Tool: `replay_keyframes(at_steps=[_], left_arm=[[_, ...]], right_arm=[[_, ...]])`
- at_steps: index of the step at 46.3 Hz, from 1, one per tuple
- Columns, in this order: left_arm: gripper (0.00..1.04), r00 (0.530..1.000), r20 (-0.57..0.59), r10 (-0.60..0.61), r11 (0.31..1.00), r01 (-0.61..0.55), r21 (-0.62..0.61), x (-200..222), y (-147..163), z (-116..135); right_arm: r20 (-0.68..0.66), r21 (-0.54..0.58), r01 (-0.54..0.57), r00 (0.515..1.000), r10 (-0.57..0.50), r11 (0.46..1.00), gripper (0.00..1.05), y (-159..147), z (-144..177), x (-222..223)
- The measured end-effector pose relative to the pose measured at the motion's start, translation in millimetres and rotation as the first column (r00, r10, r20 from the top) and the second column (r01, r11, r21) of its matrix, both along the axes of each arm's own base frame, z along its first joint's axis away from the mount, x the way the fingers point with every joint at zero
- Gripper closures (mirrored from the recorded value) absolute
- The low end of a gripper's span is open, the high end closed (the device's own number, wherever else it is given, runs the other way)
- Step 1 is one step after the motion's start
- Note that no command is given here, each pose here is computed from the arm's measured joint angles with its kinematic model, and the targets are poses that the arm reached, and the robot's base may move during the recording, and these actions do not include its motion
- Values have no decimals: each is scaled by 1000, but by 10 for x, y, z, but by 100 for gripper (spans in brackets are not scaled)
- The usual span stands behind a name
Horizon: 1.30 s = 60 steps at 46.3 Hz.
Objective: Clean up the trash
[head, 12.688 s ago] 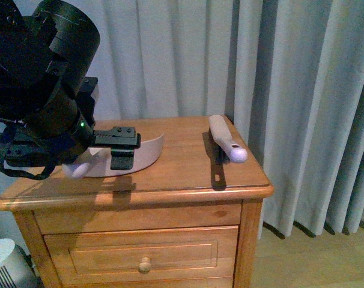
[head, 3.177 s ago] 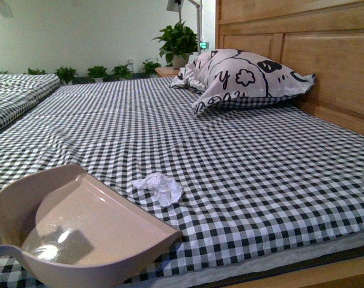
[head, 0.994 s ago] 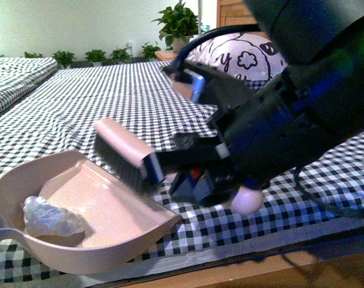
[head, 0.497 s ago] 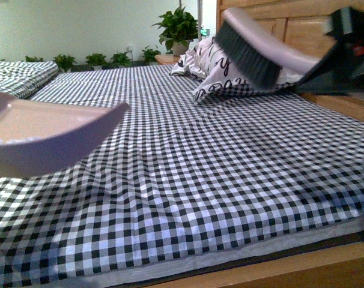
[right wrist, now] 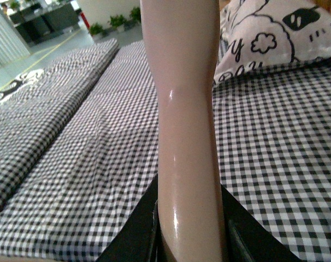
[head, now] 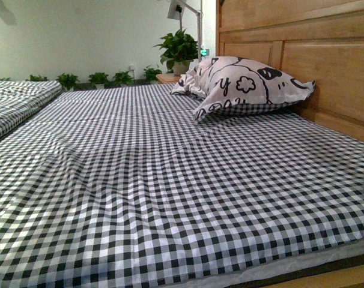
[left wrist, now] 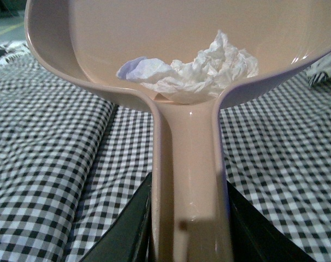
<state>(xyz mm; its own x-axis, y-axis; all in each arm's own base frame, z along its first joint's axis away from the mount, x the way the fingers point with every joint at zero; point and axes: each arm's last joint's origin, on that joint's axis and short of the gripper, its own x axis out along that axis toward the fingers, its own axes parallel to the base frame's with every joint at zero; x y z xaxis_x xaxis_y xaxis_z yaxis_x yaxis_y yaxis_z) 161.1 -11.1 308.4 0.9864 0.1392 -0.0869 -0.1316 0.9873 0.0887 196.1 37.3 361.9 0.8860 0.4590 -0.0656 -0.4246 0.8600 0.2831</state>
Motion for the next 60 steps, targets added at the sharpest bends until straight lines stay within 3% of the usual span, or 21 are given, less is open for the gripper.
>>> replay_keyframes(at_steps=[6,13,31,60], left_arm=[[77,994,92,56,998,-55,-20,-277,-145,86],[77,984,136,117,992,-111,-53,-511,-254,13],[77,983,171,73,993,-56,-101,-622,-270,-152],[77,979,179,94,990,-73,-121,-634,-250,-150]], right_arm=[[54,39,74,996,-76,997,84,-43,51,-186],[97,85,123,987,-131,989,84,-70,61,-417],[164,110,223,957,-239,969,84,-208,44,-668],[174,111,218,956,-235,970,84,-215,48,-696]])
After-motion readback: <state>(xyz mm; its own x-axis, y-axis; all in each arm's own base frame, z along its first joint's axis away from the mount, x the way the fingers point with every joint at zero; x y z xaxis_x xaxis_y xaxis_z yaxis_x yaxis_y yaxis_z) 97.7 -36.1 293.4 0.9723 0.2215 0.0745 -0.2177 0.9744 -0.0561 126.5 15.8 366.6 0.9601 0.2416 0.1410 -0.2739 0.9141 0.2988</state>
